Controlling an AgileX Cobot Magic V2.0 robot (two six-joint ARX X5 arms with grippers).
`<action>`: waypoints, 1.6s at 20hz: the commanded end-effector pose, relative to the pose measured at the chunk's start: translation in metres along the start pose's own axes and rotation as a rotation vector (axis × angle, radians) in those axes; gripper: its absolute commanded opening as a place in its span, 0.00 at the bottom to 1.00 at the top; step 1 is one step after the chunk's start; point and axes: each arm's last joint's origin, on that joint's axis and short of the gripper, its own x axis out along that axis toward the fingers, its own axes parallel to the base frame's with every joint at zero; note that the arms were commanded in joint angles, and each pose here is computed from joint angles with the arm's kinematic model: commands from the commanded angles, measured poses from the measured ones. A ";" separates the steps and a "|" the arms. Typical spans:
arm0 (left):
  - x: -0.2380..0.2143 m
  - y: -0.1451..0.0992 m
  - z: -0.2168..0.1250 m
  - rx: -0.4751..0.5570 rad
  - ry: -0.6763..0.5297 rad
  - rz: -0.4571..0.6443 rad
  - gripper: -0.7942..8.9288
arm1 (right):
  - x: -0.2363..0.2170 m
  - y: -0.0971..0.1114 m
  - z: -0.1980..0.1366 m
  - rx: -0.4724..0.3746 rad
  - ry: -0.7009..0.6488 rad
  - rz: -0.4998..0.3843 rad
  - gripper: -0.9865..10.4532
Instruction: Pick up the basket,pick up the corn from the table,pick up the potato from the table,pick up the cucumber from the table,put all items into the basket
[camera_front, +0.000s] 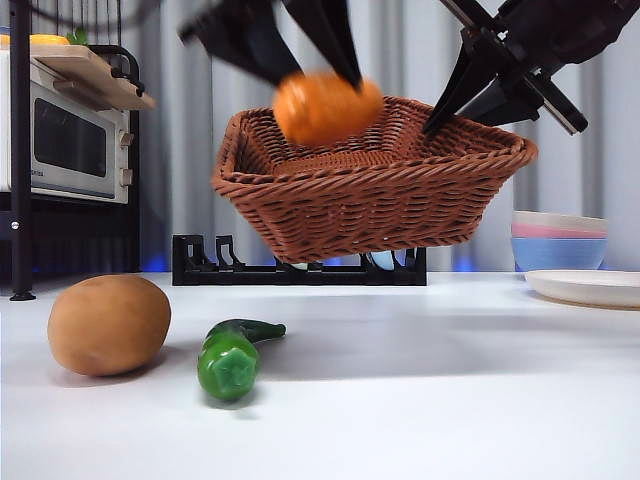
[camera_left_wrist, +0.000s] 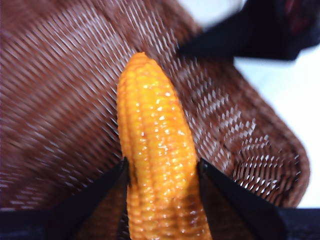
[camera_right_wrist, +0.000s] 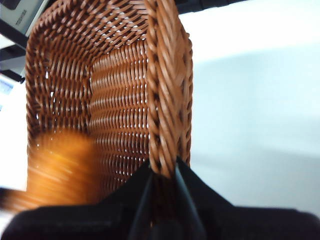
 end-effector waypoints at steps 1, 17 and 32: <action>0.018 -0.007 -0.008 0.018 0.052 -0.007 0.15 | -0.001 0.002 0.003 0.012 -0.021 0.016 0.07; -0.149 0.000 -0.021 0.036 -0.041 0.112 0.60 | -0.003 -0.002 0.004 0.026 -0.030 0.004 0.07; -0.080 0.032 -0.112 -0.233 0.261 0.214 0.60 | -0.017 -0.023 0.014 0.063 -0.084 -0.056 0.07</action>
